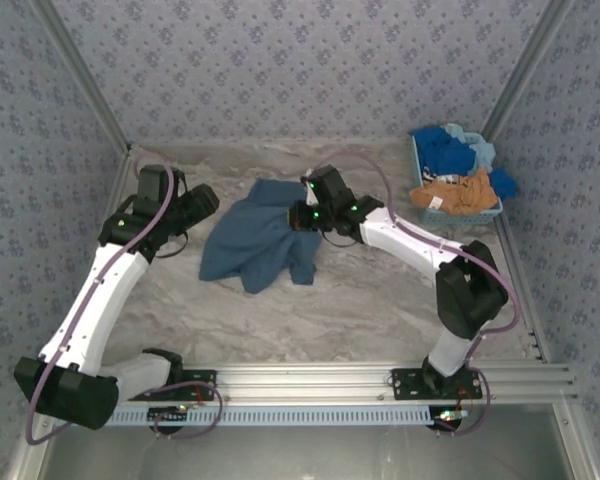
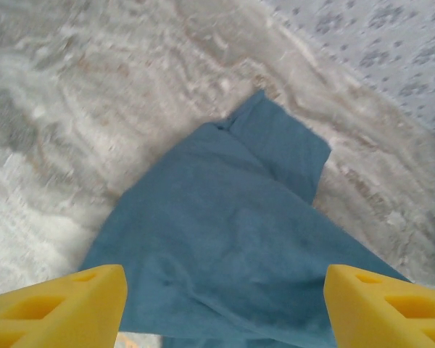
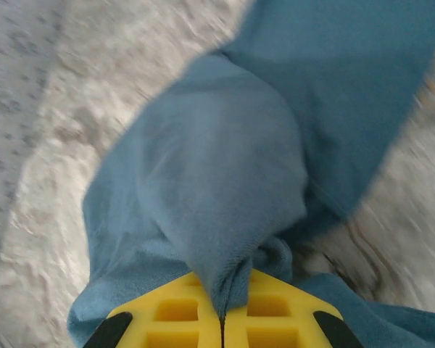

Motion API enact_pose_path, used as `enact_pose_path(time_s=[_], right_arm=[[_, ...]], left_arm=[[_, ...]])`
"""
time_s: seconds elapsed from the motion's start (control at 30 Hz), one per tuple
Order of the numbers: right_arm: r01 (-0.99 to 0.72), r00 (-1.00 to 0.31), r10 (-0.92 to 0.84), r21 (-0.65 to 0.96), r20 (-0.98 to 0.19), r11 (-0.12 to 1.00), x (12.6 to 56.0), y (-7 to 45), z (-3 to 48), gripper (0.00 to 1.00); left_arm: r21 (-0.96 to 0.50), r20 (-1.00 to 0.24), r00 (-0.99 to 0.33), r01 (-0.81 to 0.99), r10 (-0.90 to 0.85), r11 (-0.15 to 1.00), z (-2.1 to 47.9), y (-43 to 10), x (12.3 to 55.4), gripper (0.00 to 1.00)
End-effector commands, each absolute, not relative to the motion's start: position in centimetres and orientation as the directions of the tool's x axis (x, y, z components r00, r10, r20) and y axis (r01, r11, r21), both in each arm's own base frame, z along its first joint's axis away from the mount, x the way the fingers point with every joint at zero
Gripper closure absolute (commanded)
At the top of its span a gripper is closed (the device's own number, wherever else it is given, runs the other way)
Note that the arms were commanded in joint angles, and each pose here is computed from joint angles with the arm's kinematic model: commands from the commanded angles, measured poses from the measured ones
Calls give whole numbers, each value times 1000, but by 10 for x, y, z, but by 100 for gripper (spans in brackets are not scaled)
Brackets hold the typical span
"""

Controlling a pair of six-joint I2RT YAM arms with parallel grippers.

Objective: Fold and stack the t-shirts

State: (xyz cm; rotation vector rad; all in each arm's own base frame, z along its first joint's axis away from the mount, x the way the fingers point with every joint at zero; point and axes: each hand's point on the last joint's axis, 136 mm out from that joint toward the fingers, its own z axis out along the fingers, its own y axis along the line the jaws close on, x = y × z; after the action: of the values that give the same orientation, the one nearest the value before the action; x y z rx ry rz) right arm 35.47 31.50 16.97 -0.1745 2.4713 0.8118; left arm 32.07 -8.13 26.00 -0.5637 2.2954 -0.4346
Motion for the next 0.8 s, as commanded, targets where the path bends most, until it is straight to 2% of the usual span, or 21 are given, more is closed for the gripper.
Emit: enact_pose_path(time_s=[0.0,0.27,0.3,0.33,0.37,0.43,0.47,0.6,0.77], right_arm=[[-226,-797,142,507,-587,832,348,256,217,100],[-40,-878,133,347,-461,937,299,134,155,100],[-16,-892,138,335,-431,942,293,126,147,86],[15,-904,147,314,-402,949,288,117,139,66],[46,-909,156,280,-386,959,283,107,135,52],[138,-888,204,185,-412,973,280,83,137,36],[162,-876,219,166,-430,973,277,77,141,33],[245,-836,298,173,-460,954,261,65,149,33],[236,-878,293,191,-377,953,236,74,128,35]], left_arm=[[-455,-495,-689,-314,-530,833,240,-80,300,27],[-541,-357,-739,-335,-571,771,193,-109,320,27],[-551,-336,-753,-329,-565,767,187,-115,325,27],[-565,-317,-770,-316,-554,762,181,-123,331,27],[-574,-298,-788,-303,-539,761,173,-133,336,28],[-591,-270,-823,-268,-500,761,163,-154,345,29],[-596,-257,-842,-248,-474,764,157,-167,348,29],[-634,-207,-911,-152,-356,758,138,-230,354,29],[-610,-214,-950,-51,-226,791,113,-288,373,29]])
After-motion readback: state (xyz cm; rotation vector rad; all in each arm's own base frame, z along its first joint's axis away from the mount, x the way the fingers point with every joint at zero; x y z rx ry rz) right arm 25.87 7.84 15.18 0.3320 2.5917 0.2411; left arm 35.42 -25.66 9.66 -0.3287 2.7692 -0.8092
